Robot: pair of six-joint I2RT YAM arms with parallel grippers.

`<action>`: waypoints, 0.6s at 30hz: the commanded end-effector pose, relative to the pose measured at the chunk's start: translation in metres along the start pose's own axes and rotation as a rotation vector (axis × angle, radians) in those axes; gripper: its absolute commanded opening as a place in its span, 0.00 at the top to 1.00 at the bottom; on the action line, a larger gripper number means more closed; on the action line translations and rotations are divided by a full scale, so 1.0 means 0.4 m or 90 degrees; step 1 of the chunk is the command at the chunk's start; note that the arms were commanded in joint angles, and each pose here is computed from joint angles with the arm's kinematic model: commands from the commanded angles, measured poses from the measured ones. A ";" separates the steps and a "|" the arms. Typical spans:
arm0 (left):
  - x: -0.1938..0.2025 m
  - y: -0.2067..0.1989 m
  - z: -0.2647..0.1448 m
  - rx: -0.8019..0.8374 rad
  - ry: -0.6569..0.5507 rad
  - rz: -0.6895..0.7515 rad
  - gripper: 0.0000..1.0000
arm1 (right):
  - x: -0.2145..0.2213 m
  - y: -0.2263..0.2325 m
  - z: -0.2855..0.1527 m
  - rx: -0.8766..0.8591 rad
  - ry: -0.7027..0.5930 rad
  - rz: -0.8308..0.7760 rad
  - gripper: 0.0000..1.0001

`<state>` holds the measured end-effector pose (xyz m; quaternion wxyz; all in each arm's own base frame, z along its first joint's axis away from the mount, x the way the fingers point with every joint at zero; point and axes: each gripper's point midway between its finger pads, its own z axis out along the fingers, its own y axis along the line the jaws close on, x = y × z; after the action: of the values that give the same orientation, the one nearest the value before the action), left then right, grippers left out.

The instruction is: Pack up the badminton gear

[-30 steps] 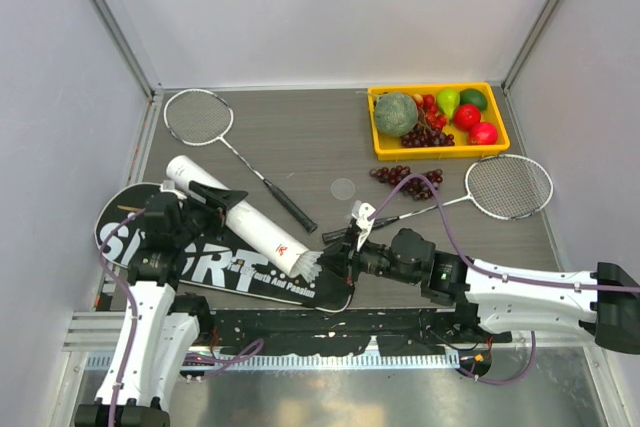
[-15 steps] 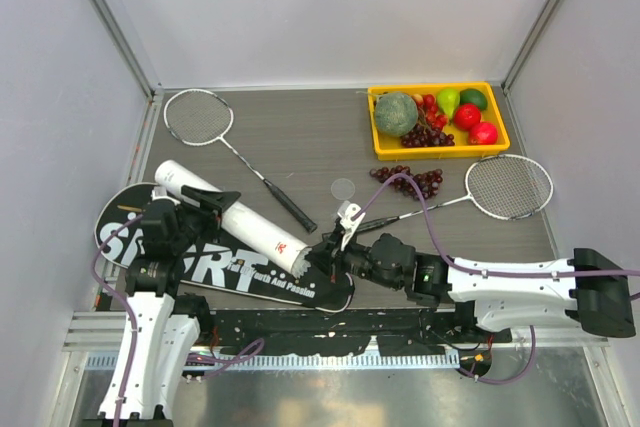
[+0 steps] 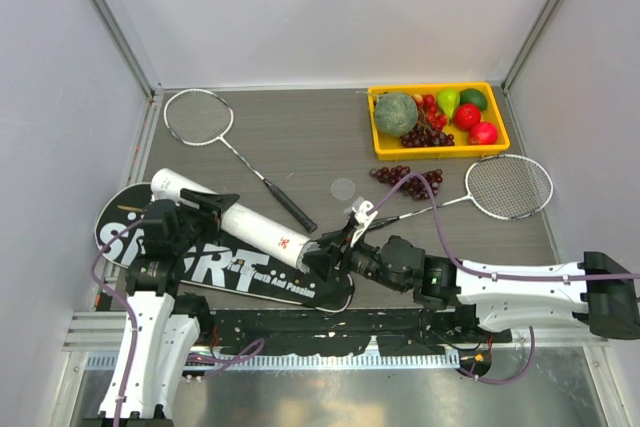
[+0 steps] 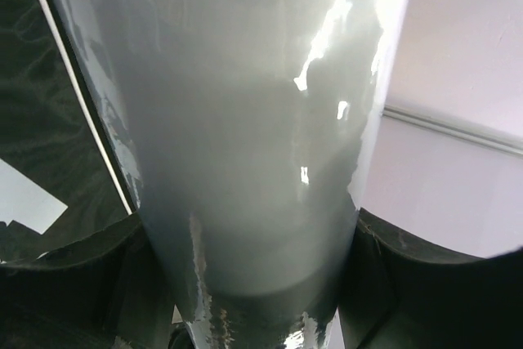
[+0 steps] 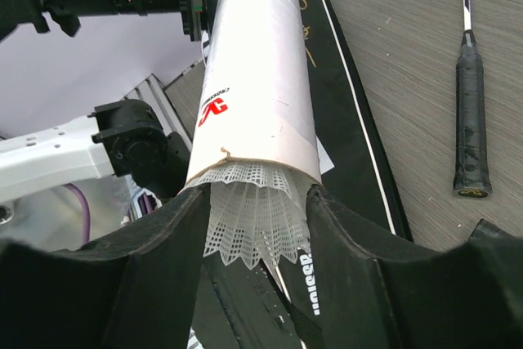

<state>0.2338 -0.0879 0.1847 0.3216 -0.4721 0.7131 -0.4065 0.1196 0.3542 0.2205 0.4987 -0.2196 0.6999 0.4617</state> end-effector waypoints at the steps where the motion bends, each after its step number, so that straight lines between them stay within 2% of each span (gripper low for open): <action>1: 0.011 -0.027 -0.017 0.009 0.016 -0.025 0.99 | -0.069 0.007 -0.025 0.002 -0.066 0.051 0.42; 7: 0.034 -0.016 -0.011 -0.001 0.052 -0.083 1.00 | -0.056 -0.017 -0.035 0.028 -0.064 0.057 0.43; 14: 0.030 -0.029 -0.019 0.002 0.046 -0.085 1.00 | -0.049 -0.017 -0.025 0.027 -0.068 0.079 0.39; 18: 0.030 -0.035 -0.024 0.006 0.044 -0.086 1.00 | -0.056 -0.004 0.001 0.019 -0.081 0.085 0.40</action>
<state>0.2248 -0.0959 0.1767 0.2587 -0.5157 0.7011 -0.4190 0.1244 0.3413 0.2212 0.5003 -0.1667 0.7063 0.4722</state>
